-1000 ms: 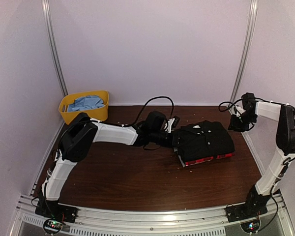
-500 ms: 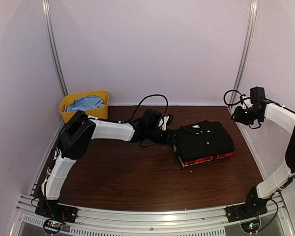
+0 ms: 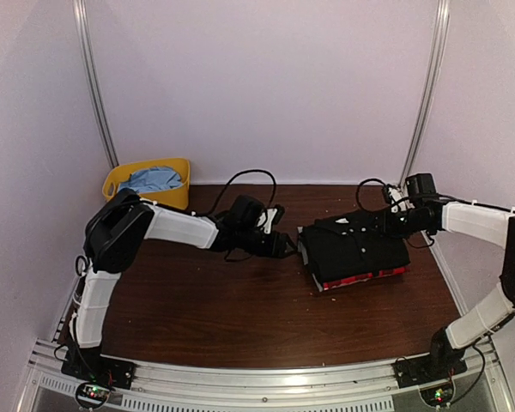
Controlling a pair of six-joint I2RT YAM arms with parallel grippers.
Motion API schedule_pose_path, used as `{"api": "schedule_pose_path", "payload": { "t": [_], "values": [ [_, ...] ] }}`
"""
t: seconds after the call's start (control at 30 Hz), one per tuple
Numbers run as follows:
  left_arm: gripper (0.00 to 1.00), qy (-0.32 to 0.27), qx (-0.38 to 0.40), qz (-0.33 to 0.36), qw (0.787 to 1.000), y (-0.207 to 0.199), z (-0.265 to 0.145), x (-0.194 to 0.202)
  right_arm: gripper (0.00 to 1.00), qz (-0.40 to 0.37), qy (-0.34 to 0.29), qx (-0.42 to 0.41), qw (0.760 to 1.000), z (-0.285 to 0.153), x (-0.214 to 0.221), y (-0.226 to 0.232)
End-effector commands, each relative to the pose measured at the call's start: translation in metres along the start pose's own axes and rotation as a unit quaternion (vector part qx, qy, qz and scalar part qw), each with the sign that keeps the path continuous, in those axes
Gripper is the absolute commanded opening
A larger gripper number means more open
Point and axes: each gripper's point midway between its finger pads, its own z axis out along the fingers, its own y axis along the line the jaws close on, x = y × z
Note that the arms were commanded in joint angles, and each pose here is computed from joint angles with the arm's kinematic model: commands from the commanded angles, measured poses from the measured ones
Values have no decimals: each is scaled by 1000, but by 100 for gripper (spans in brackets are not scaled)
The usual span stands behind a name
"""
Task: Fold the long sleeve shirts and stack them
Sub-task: Reset both arms
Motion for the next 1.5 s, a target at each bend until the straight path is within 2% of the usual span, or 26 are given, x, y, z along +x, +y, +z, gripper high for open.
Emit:
{"api": "schedule_pose_path", "payload": {
  "t": [0.0,0.2,0.4,0.53,0.63,0.7,0.73,0.83,1.03,1.17,1.33,1.47],
  "values": [
    [66,-61,11,33,998,-17,-29,-32,40,6,8,3,1000,16,16,-9],
    [67,-88,-35,47,994,-11,-64,-32,40,2,27,17,999,21,31,-17],
    [70,-122,-135,74,980,6,-124,-32,46,-15,-7,39,999,-9,12,-12],
    [73,-141,-216,88,962,18,-174,-33,63,-24,-45,54,997,-36,-8,-6],
    [83,-165,-275,95,942,23,-218,-38,81,-27,-67,63,995,-54,-20,-1],
    [90,-180,-318,96,926,31,-247,-38,98,-29,-84,71,993,-65,-29,0],
    [94,-189,-338,95,917,34,-262,-38,100,-30,-93,78,992,-71,-33,0],
    [98,-211,-388,88,893,44,-303,-37,100,-32,-122,99,987,-91,-45,0],
    [98,-249,-423,63,869,53,-369,-35,100,-44,-184,117,975,-132,-68,10],
    [98,-270,-415,65,866,52,-398,-33,100,-53,-220,114,967,-153,-78,18],
    [98,-320,-364,57,873,35,-433,-39,100,-62,-233,108,965,-163,-76,22],
    [98,-337,-353,76,869,24,-450,-41,100,-70,-257,100,959,-172,-73,26]
  ]
}}
